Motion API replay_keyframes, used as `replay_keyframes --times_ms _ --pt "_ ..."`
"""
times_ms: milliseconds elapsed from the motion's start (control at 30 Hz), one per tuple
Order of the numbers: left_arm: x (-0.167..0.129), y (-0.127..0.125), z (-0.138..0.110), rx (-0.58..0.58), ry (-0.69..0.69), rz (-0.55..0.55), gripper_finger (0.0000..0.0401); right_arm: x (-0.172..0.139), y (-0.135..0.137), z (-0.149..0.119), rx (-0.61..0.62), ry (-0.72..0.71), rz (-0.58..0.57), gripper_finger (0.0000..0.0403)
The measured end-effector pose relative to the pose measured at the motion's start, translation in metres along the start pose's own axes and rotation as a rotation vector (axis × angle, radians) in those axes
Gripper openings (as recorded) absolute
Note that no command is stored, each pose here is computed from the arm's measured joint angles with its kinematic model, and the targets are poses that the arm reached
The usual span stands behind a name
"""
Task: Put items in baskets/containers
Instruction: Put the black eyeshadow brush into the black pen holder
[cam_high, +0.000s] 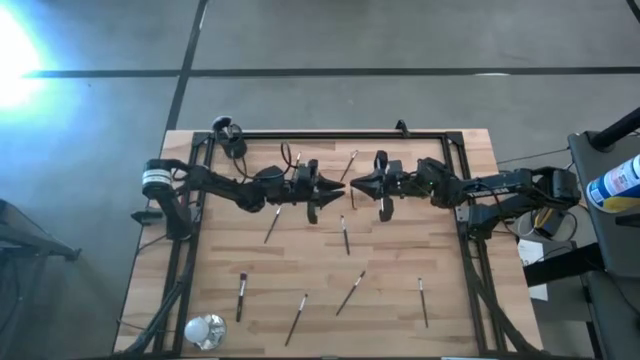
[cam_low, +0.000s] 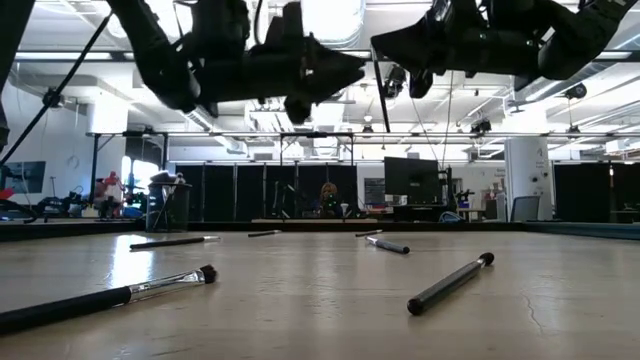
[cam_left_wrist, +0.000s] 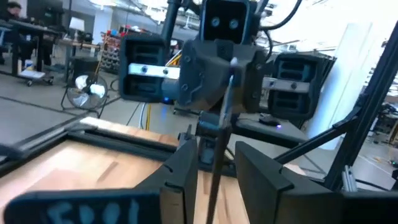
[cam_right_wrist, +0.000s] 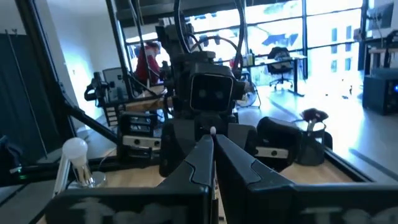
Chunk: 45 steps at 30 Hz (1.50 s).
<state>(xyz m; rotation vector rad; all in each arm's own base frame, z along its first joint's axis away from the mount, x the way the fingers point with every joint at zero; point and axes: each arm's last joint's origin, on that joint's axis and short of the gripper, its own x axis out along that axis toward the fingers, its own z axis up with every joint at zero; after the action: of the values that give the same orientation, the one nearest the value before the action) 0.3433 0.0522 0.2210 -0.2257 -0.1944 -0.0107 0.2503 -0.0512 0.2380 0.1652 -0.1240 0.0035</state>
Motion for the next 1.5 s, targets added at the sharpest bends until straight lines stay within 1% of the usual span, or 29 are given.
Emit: replay_keyframes --times_ms 300,400,533,667,767,933,1000,1133,1233,1300,1400,1500 --pt "0.012 -0.002 0.013 0.005 -0.023 -0.007 0.01 0.001 0.0 0.003 -0.026 -0.013 0.007 0.0008" --pt "0.017 -0.002 0.015 0.005 -0.002 -0.002 0.01 0.003 0.001 0.006 -0.038 -0.019 0.027 0.0008" --pt "0.024 -0.004 0.019 0.037 0.028 0.0 0.01 0.004 0.002 0.007 -0.055 -0.024 0.029 0.0008" --pt "0.026 -0.005 0.021 0.065 0.024 -0.003 0.0098 0.004 0.002 0.008 -0.063 -0.025 0.032 0.0008" --pt "0.026 -0.005 0.022 0.067 0.022 -0.003 0.0079 0.004 0.002 0.008 -0.066 -0.025 0.032 0.0008" --pt "0.025 -0.005 0.023 0.071 0.023 -0.007 0.0015 0.004 0.001 0.008 -0.073 -0.026 0.022 0.0015" --pt "0.023 -0.004 0.026 0.074 0.022 0.002 0.0013 0.004 0.002 0.008 -0.074 -0.027 0.021 0.0027" --pt "0.016 -0.005 0.036 0.103 0.053 0.074 0.0011 0.002 0.002 0.007 -0.071 -0.019 0.022 0.006" --pt "0.005 -0.005 0.037 0.124 0.085 0.129 0.001 -0.001 0.002 0.006 -0.069 0.001 0.019 0.0084" --pt "-0.004 -0.006 0.036 0.125 0.091 0.155 0.001 -0.004 0.002 0.003 -0.096 0.028 0.015 0.0093" --pt "-0.018 -0.004 0.032 0.123 0.104 0.218 0.001 -0.01 0.001 -0.008 -0.102 0.098 0.006 0.0094" --pt "-0.036 0.001 0.028 0.133 0.112 0.338 0.001 -0.016 0.0 -0.021 -0.088 0.146 -0.001 0.0078"
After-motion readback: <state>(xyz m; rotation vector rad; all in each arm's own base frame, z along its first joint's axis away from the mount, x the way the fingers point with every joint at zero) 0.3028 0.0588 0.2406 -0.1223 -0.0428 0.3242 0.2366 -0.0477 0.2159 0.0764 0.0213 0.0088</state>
